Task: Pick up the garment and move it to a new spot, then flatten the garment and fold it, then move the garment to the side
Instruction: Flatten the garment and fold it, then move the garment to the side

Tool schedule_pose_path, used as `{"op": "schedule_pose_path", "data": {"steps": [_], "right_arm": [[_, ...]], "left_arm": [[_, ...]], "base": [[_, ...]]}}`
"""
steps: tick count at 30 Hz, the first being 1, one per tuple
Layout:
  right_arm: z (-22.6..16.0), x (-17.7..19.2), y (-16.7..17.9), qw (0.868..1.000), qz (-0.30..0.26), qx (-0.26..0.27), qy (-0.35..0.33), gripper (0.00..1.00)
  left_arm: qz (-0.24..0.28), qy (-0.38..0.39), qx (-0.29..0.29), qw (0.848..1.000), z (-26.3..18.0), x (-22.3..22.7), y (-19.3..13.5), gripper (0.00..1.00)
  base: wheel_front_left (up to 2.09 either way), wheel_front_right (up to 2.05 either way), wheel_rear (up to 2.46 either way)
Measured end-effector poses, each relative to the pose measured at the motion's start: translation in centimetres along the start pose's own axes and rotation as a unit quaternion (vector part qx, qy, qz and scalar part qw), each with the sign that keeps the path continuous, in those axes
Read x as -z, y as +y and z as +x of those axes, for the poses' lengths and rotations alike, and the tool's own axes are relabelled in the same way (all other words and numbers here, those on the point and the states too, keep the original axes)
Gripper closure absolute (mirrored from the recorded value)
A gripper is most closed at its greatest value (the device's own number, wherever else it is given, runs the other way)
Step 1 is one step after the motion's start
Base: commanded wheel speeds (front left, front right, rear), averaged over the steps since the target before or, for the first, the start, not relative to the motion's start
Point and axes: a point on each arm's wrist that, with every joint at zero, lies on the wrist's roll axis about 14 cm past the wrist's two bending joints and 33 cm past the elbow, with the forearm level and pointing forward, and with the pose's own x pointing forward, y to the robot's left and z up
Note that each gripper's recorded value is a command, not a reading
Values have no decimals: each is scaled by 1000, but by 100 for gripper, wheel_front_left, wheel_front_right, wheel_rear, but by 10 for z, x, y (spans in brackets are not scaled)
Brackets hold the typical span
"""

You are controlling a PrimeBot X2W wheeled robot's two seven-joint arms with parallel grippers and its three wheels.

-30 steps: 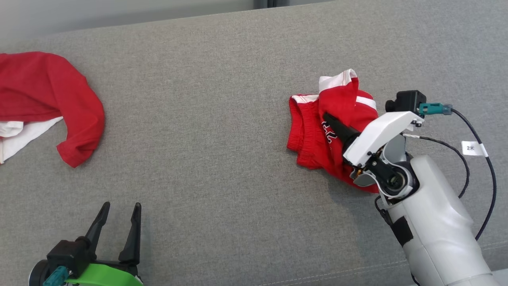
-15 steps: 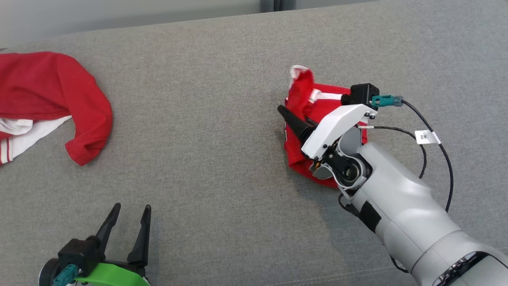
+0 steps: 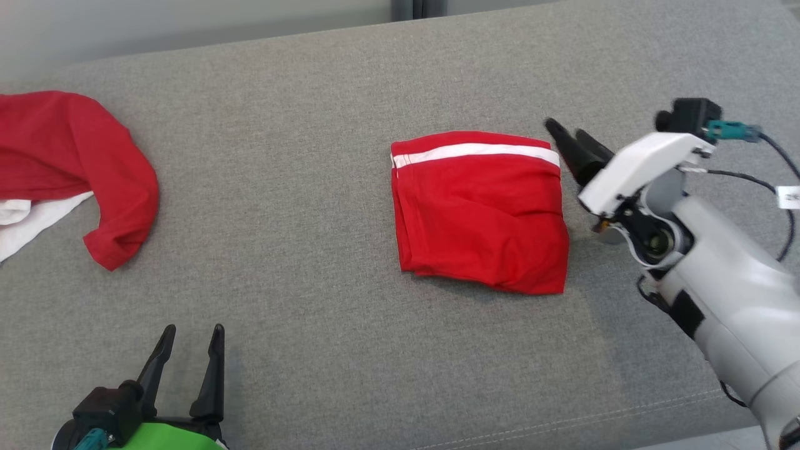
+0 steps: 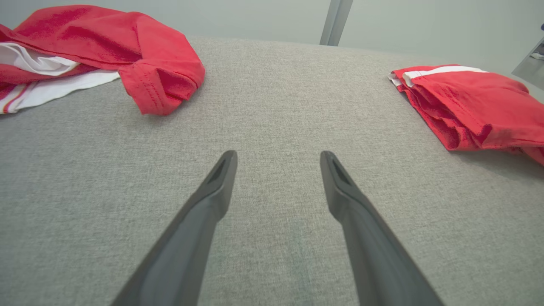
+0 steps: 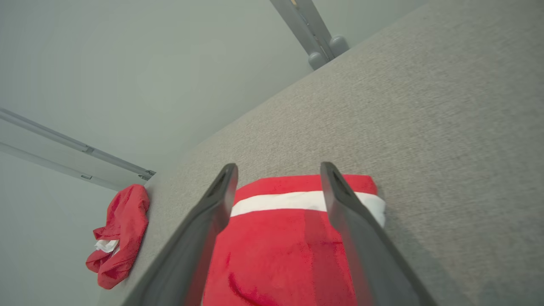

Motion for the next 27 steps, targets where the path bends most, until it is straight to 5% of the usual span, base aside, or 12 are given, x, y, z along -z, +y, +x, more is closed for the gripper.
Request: {"op": "schedule_pose_path", "data": {"steps": [4,16,18,27], "right_arm": [[-18,17,-55,997,2,62,52,0],[-18,74,-54,985,30,49,166,0],[-14,77,-54,984,27,51,170,100],[-2,57,-8,989,15,-8,150,100]], "left_arm": [[-7,8,3,1000,5,7,-3,0],[-11,15,0,1000,17,13,-1,0],[-14,14,-7,1000,15,13,1,0],[-22,10,-20,1000,9,12,3,0]], "base": [[0,0,0],[0,0,0],[0,0,0],[0,0,0]]}}
